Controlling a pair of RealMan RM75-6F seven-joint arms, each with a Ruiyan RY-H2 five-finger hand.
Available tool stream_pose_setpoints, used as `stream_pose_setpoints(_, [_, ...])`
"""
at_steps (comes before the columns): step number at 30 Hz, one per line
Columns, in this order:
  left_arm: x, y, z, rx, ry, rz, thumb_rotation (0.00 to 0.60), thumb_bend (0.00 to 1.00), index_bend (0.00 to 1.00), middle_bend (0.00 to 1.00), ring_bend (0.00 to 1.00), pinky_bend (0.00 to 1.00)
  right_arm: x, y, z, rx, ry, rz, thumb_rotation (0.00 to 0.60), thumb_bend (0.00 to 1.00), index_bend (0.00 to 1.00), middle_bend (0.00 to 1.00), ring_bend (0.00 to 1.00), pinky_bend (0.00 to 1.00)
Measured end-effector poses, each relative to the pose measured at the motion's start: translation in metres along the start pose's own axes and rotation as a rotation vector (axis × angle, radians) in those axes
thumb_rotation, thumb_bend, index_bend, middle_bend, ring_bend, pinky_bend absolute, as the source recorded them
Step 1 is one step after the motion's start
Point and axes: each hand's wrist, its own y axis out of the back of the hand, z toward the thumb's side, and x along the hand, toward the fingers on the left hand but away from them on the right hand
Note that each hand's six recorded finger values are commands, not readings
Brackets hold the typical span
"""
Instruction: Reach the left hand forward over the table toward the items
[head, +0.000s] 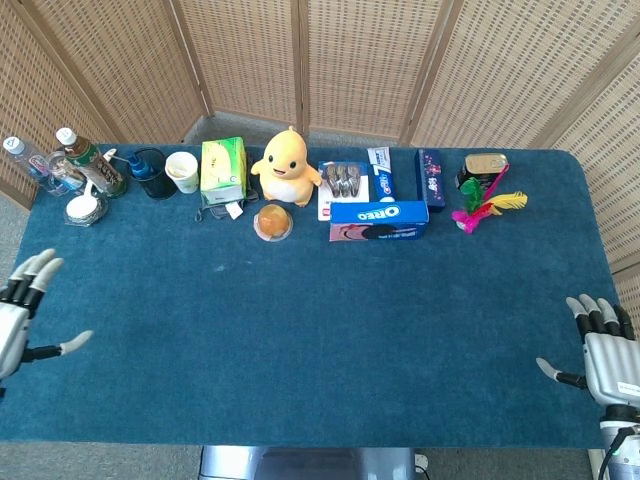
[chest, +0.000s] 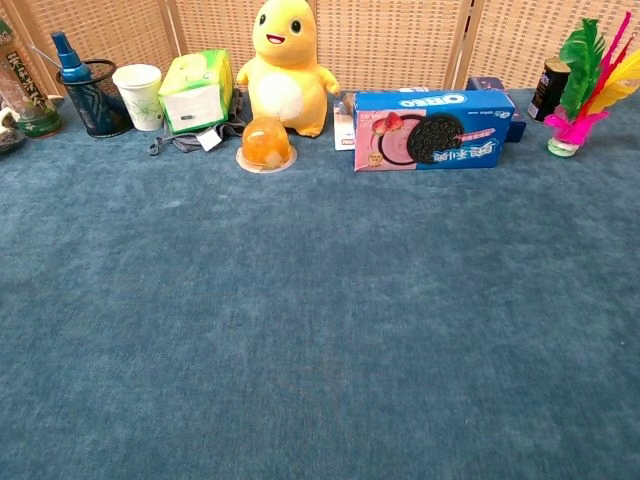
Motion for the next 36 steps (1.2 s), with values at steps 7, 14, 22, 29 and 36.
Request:
stream_pose_setpoints(7, [0.026, -0.02, 0.061, 0.008, -0.17, -0.023, 0.446, 0.12, 0.0, 0.0, 0.11, 0.82, -0.001, 0.0, -0.001, 0.002, -0.005, -0.002, 0.381, 0.0, 0.0, 0.0, 0.0, 0.02])
stream_pose_setpoints(14, [0.043, -0.049, 0.145, 0.045, -0.381, -0.084, 0.487, 0.65, 0.0, 0.0, 0.11, 0.81, -0.002, -0.001, -0.004, 0.002, -0.014, -0.001, 0.382, 0.0, 0.0, 0.0, 0.0, 0.02])
stream_pose_setpoints(22, [0.044, -0.079, 0.239, 0.128, -0.616, -0.127, 0.5, 0.81, 0.0, 0.0, 0.12, 0.81, -0.004, 0.001, -0.008, -0.003, -0.025, -0.005, 0.381, 0.0, 0.0, 0.0, 0.0, 0.02])
stream_pose_setpoints(29, [0.034, -0.083, 0.295, 0.097, -0.803, -0.115, 0.507, 0.81, 0.0, 0.0, 0.12, 0.79, -0.006, 0.001, -0.013, -0.004, -0.043, -0.001, 0.38, 0.0, 0.0, 0.0, 0.0, 0.02])
stream_pose_setpoints(36, [0.018, -0.089, 0.299, 0.049, -0.916, -0.16, 0.514, 0.81, 0.0, 0.0, 0.13, 0.79, -0.007, 0.002, -0.015, -0.006, -0.051, -0.004, 0.383, 0.0, 0.0, 0.0, 0.0, 0.02])
